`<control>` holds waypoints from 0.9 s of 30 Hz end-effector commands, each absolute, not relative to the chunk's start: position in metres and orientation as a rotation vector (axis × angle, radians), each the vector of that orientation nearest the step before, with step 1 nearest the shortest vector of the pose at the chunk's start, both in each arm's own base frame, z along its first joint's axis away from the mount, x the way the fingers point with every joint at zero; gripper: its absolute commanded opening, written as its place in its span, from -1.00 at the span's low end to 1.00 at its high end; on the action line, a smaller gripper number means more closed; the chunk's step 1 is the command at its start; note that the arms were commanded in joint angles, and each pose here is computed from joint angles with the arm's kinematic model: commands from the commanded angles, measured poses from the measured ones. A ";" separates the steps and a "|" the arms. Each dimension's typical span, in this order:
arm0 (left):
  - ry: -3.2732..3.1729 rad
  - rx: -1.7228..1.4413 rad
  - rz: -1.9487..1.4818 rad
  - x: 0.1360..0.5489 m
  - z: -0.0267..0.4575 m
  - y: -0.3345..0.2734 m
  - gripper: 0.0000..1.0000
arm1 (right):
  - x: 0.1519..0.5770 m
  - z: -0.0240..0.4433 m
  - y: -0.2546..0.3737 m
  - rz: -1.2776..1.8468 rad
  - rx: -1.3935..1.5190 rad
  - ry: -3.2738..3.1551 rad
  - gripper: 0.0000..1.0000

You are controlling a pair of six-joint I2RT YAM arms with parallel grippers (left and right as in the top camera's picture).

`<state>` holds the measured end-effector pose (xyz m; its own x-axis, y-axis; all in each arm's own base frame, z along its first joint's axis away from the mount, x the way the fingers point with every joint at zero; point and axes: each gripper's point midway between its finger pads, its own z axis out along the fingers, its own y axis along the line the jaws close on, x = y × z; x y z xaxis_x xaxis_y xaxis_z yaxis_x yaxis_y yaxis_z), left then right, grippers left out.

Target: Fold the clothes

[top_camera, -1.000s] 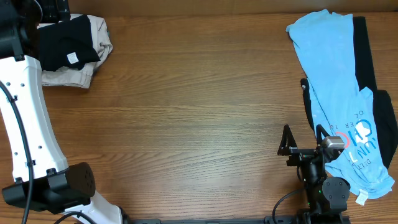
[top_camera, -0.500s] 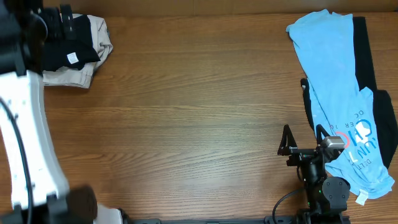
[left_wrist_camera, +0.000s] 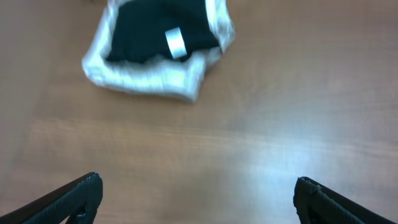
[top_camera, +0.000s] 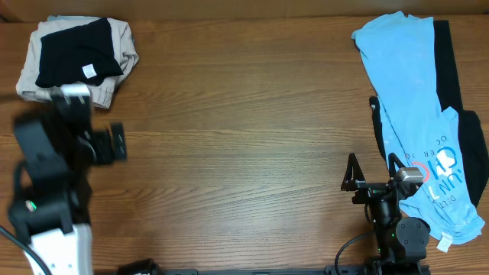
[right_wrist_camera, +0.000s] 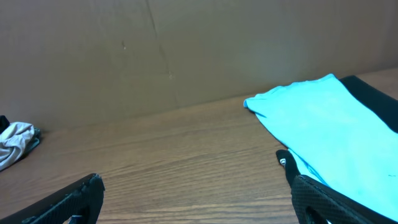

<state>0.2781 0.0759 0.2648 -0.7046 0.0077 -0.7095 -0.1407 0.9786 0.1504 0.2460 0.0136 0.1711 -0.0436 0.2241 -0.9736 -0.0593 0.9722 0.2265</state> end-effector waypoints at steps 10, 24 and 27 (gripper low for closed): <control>2.320 -0.006 0.331 0.196 0.190 0.056 1.00 | 0.246 0.170 0.012 0.224 0.138 1.593 1.00; 1.722 0.075 0.171 0.231 0.214 0.020 0.99 | 0.246 0.170 0.012 0.224 0.138 1.593 1.00; 1.678 0.035 0.134 0.237 0.204 0.020 1.00 | 0.246 0.170 0.012 0.224 0.138 1.593 1.00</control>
<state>0.2333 0.0276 0.2201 -0.1275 0.1652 -0.9780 -0.0913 0.9799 0.1774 0.2460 0.0133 0.1712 -0.0428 0.2238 -0.9737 -0.0576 0.9724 0.2260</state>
